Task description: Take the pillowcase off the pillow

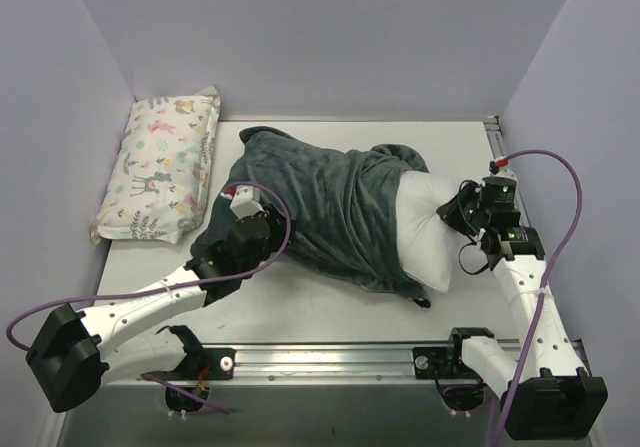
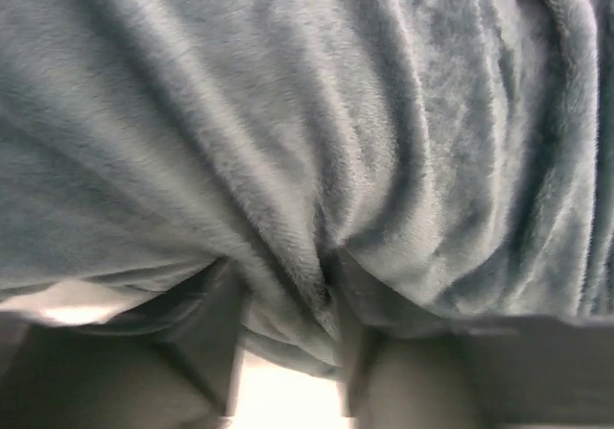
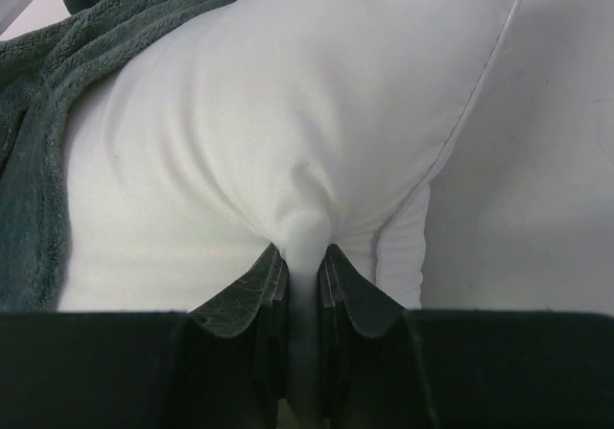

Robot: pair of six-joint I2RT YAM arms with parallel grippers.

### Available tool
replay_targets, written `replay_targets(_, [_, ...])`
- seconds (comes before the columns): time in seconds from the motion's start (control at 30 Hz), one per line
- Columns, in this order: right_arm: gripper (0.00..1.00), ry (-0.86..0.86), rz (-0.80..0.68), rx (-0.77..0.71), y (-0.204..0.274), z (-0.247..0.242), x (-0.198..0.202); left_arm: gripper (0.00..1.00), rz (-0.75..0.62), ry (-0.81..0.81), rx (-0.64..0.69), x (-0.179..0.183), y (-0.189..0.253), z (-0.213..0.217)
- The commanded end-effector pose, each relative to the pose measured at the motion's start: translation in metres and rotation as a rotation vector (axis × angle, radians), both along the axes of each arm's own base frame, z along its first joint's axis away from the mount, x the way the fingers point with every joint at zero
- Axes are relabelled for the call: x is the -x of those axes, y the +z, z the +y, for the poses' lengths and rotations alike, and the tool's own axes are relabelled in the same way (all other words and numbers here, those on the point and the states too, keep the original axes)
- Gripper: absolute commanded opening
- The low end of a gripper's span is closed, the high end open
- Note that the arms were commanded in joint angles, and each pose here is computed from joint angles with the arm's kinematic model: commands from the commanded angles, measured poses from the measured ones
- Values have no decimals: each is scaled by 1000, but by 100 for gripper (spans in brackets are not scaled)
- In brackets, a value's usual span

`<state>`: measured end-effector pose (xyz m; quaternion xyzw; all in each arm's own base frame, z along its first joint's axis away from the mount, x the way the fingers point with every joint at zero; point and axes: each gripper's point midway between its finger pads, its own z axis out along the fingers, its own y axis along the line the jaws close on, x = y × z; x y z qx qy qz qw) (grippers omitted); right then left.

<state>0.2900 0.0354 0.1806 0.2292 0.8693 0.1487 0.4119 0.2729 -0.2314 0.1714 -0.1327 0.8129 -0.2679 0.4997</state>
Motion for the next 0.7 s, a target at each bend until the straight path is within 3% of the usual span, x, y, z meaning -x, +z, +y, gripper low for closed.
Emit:
replay_targets(0.0, [0,7,-55,14,22,0,-3,41,-105,-1,70,-19,34,1])
replay_targets(0.03, [0,5,-56,14,23,-1,-4,34,-93,10,62,-22,31,6])
replay_targets(0.07, [0,4,-58,17,25,-2,-5,19,-83,16,55,-23,31,10])
replay_targets(0.13, [0,7,-60,13,29,-2,-5,3,-64,75,24,-29,33,32])
replay_targets(0.37, [0,-110,-89,-39,56,-41,-14,0,0,401,-188,-46,57,155])
replay_targets(0.57, [0,-168,-70,-87,56,-59,-23,0,80,614,-188,-62,60,250])
replay_targets(0.67, [0,-153,-51,-109,50,-56,-26,0,125,562,-178,-74,51,247])
